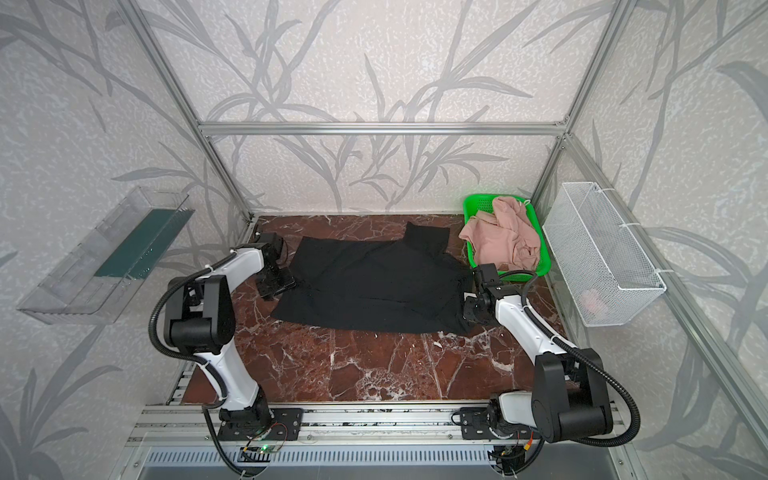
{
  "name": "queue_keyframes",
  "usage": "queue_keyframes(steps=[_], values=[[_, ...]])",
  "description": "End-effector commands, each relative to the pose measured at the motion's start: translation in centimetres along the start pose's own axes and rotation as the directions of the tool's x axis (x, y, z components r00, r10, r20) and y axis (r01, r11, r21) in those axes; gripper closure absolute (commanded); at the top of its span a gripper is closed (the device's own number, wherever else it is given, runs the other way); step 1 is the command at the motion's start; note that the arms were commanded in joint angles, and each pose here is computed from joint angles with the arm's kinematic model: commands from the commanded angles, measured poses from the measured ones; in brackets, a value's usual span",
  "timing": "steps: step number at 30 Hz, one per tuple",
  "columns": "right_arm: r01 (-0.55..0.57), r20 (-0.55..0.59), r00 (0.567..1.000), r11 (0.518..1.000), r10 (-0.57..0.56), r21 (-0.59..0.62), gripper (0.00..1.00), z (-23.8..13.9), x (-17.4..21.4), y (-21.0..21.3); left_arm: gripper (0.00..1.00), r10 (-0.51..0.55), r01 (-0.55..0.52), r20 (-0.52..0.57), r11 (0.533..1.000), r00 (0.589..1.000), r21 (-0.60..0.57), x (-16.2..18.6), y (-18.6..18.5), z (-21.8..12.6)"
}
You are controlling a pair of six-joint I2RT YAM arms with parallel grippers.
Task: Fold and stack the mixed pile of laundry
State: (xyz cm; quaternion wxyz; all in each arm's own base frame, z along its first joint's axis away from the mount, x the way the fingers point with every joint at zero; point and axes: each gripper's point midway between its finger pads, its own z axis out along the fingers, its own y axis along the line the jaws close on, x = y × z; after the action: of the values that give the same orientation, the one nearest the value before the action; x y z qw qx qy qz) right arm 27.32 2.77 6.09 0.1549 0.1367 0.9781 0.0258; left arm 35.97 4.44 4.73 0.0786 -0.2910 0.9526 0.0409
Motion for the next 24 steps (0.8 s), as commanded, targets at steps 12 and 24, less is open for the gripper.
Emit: queue_keyframes(steps=[12, 24], values=[[0.01, -0.006, 1.0, 1.0, -0.01, -0.007, 1.0, 0.3, 0.7, -0.2, 0.51, -0.075, 0.073, -0.039, 0.996, 0.996, -0.057, 4.7, 3.5, 2.2], [-0.008, 0.01, 1.0, 1.0, 0.008, -0.009, 1.0, 0.1, 0.8, -0.3, 1.0, -0.18, 0.178, 0.0, 0.976, 0.984, -0.125, 6.8, 6.4, -0.5]])
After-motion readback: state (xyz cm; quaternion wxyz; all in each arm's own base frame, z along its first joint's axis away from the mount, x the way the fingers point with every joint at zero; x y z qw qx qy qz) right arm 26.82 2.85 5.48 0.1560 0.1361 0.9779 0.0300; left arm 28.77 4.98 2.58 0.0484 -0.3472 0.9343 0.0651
